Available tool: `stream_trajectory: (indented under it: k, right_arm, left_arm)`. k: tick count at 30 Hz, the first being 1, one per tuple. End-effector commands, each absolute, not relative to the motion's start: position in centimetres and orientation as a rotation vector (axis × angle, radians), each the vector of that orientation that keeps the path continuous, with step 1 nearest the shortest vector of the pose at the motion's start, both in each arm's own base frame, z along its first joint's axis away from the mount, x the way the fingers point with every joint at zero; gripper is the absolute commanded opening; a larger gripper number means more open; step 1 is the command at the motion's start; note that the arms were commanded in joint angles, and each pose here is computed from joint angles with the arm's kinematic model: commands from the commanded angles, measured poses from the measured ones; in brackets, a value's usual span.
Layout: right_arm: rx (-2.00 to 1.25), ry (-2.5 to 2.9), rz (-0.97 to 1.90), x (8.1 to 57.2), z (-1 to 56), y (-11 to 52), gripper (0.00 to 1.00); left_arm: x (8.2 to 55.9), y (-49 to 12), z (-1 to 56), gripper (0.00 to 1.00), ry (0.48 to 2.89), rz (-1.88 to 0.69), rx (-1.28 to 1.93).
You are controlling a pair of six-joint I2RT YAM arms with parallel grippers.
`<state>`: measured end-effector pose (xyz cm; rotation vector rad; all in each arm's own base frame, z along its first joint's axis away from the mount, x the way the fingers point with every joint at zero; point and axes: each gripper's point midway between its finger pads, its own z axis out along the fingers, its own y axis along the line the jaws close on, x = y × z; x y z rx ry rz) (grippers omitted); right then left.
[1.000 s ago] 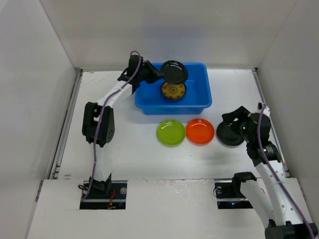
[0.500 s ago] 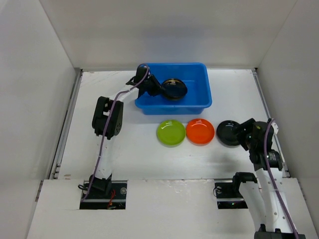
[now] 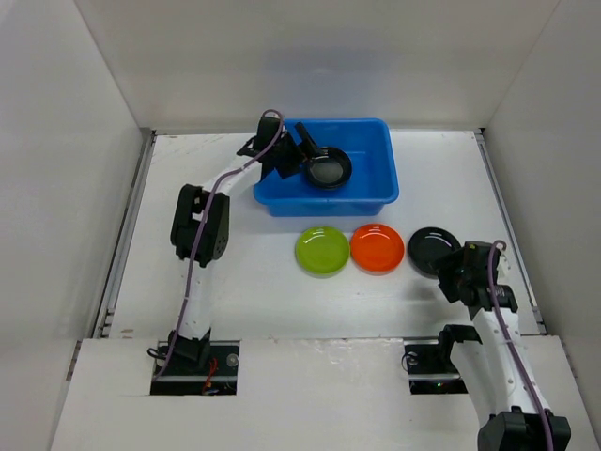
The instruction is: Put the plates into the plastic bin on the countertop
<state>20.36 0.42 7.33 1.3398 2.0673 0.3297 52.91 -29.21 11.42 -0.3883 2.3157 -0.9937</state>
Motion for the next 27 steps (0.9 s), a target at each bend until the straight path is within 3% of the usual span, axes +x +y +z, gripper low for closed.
stream_trajectory:
  k: [1, 14, 23, 27]
  right_arm:
    - [1.464, 1.998, 0.352, 20.8, 6.8, 0.1, 0.69]
    - [1.614, 1.899, 0.320, 21.7, 3.8, -2.4, 0.58]
    - [1.671, 1.842, 0.301, 23.2, 2.9, -4.5, 0.52]
    - [1.685, 1.839, 0.335, 24.7, 2.6, -4.7, 0.42]
  left_arm:
    - [53.1, -29.0, 23.3, 1.00, 2.078, -1.045, -0.268]
    - [50.0, -26.5, 32.6, 1.00, 1.902, -1.052, -0.184]
    - [48.1, -20.1, 33.3, 1.00, 1.869, -0.965, -0.258]
    - [46.3, -17.5, 32.5, 1.00, 1.864, -0.915, -0.273]
